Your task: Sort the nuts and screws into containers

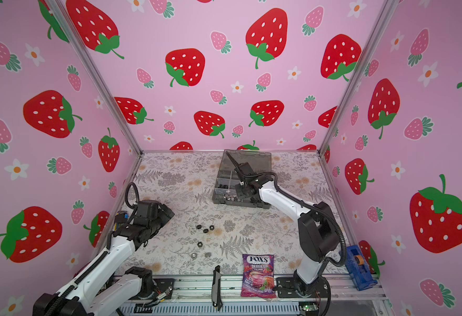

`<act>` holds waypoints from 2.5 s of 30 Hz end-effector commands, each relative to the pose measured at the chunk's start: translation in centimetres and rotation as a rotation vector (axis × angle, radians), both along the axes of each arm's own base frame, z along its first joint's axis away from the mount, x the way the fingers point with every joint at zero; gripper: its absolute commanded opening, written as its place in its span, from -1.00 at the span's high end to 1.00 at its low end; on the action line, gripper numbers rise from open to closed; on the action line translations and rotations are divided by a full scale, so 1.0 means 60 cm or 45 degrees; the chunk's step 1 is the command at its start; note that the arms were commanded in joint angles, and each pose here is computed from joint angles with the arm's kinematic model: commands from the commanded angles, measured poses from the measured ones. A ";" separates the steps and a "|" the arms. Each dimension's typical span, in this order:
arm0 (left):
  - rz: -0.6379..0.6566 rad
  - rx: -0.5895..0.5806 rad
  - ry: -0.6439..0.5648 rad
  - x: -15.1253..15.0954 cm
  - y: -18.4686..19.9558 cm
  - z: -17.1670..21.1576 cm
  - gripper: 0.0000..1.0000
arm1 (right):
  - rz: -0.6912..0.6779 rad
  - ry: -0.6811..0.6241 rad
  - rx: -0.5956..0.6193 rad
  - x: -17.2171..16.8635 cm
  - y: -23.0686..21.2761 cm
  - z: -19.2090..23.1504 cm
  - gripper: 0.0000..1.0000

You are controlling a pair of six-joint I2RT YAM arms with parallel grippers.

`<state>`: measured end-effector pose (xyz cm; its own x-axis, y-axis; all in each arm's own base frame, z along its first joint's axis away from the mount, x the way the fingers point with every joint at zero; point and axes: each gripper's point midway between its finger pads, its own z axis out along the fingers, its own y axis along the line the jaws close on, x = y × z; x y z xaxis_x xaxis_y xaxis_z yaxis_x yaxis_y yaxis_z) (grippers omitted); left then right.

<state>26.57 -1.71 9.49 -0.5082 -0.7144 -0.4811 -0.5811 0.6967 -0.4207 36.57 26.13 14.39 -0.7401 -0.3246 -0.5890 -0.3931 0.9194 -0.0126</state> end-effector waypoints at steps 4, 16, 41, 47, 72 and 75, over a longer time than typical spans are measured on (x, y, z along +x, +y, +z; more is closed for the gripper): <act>-0.066 -0.044 -0.081 0.028 -0.021 0.027 -0.99 | -0.092 -0.038 0.041 0.067 -0.024 -0.007 1.00; -0.122 -0.076 -0.088 0.037 -0.046 0.026 -0.99 | -0.066 0.031 0.001 0.108 -0.016 -0.073 1.00; -0.292 0.038 -0.040 0.014 -0.083 0.037 -0.99 | -0.069 0.081 -0.060 0.101 -0.034 -0.096 0.24; -0.352 0.052 0.032 -0.013 -0.105 0.027 -0.98 | -0.097 0.008 -0.028 0.081 -0.045 -0.041 0.16; -0.124 0.030 0.083 -0.128 -0.049 -0.018 -0.98 | 0.990 0.226 -0.032 -0.426 0.120 -0.123 0.03; -0.099 0.024 0.060 -0.129 -0.044 -0.018 -0.98 | 1.060 0.215 -0.041 -0.445 0.130 -0.134 0.03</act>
<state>19.37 -5.73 8.90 -0.6188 -0.6464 -0.4464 -0.4982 0.7623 -0.4131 10.74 33.15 6.51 -0.4013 -0.7995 -0.4469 -0.9099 0.4039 0.0944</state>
